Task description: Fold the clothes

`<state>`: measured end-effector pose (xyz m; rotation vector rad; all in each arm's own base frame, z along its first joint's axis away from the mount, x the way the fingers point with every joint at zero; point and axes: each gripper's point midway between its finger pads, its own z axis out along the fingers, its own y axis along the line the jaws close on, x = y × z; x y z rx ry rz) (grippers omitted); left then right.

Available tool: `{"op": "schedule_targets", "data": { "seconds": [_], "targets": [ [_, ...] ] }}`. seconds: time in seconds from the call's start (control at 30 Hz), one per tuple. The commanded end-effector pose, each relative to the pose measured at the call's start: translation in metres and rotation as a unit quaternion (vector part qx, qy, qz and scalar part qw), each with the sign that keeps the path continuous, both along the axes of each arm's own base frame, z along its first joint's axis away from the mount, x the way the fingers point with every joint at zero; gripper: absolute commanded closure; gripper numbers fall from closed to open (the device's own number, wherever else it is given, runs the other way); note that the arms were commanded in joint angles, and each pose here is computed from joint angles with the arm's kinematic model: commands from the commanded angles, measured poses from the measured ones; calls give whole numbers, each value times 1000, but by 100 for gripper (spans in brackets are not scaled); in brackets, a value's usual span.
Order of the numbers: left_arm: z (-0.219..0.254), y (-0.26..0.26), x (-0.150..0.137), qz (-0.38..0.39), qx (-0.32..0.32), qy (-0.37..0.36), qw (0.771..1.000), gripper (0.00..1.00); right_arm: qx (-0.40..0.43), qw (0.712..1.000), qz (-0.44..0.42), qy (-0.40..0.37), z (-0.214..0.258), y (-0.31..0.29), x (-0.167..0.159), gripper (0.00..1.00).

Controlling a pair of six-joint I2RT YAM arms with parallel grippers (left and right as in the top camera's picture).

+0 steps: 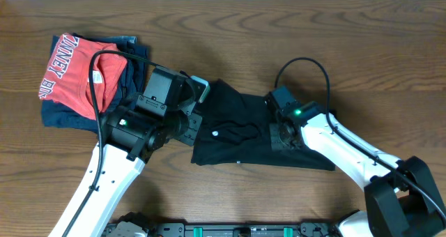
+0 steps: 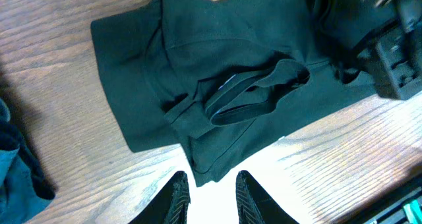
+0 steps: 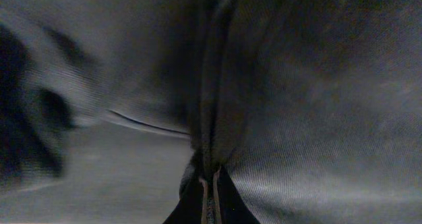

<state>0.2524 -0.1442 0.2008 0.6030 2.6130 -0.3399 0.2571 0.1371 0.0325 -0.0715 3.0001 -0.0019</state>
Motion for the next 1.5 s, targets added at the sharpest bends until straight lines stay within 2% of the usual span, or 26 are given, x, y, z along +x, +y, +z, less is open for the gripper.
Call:
{"op": "schedule_targets", "data": {
  "seconds": [0.0, 0.23, 0.43, 0.5, 0.53, 0.63, 0.73, 0.87, 1.07, 1.23, 1.47],
  "targets": [
    [4, 4, 1, 8, 7, -8, 1000, 74, 46, 998, 35, -5, 15, 27, -1, 99],
    [3, 6, 2, 10, 10, -10, 1000, 74, 52, 995, 82, -17, 17, 55, -12, 98],
    [3, 6, 2, 10, 10, -10, 1000, 74, 64, 995, 73, -29, 18, 62, -7, 98],
    [3, 6, 2, 10, 10, -10, 1000, 74, 69, 994, 77, -30, 19, 64, -6, 84],
    [3, 6, 2, 10, 10, -10, 1000, 74, 76, 993, 88, -29, 19, 67, -7, 75],
    [3, 6, 2, 10, 10, -10, 1000, 74, 87, 989, 117, -30, 22, 73, -7, 70],
    [3, 6, 2, 10, 10, -10, 1000, 74, 66, 991, 107, -44, 27, 64, -2, 56],
    [3, 6, 2, 10, 10, -10, 1000, 73, 25, 994, 47, -97, 45, 35, 24, 37],
    [4, 5, 3, 10, 9, -12, 1000, 72, 30, 992, 0, -121, 44, 16, 52, 37],
    [4, 5, 3, 10, 9, -12, 1000, 73, 28, 991, -29, -125, 24, 5, 76, 37],
    [4, 5, 3, 10, 9, -11, 1000, 72, 9, 993, 3, -116, -11, 8, 89, 39]
  ]
}}
